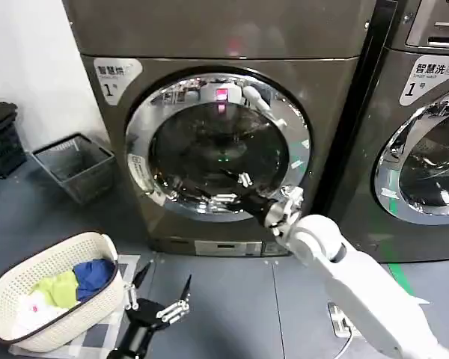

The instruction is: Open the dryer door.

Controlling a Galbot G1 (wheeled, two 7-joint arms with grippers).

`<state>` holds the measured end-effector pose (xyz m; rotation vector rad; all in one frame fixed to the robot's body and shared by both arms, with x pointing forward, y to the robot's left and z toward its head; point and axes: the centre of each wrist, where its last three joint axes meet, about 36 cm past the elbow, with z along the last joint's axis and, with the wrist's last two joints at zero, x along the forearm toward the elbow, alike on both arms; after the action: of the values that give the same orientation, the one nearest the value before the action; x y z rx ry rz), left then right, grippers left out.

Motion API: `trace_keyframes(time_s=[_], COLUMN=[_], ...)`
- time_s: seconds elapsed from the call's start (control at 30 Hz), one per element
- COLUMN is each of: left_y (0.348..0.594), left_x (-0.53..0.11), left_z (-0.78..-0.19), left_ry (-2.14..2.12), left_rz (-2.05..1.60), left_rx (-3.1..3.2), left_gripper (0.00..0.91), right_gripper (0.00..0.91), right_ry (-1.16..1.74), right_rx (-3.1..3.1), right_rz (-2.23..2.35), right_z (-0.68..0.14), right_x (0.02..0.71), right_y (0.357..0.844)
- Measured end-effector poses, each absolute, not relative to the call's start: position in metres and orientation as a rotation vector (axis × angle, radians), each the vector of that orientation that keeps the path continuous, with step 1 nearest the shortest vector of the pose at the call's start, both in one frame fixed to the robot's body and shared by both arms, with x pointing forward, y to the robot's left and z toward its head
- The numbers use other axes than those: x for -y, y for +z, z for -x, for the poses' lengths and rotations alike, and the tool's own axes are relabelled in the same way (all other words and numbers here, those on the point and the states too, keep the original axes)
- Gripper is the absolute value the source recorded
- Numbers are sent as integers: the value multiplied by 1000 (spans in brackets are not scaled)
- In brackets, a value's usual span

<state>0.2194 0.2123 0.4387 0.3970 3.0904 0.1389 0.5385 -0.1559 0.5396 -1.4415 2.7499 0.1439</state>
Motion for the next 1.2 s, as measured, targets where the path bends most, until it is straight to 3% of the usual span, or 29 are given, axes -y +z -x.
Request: trace_keyframes(time_s=[1.2], left_y=[443], left_x=[-215], left_z=[-217], left_ry=[147], left_rz=[-395], left_rx=[-3084], left_gripper=[907], right_gripper=[907], right_ry=[104], right_rx=[-2727], right_rz=[1571], right_z=[-577], right_x=[92], right_y=[536])
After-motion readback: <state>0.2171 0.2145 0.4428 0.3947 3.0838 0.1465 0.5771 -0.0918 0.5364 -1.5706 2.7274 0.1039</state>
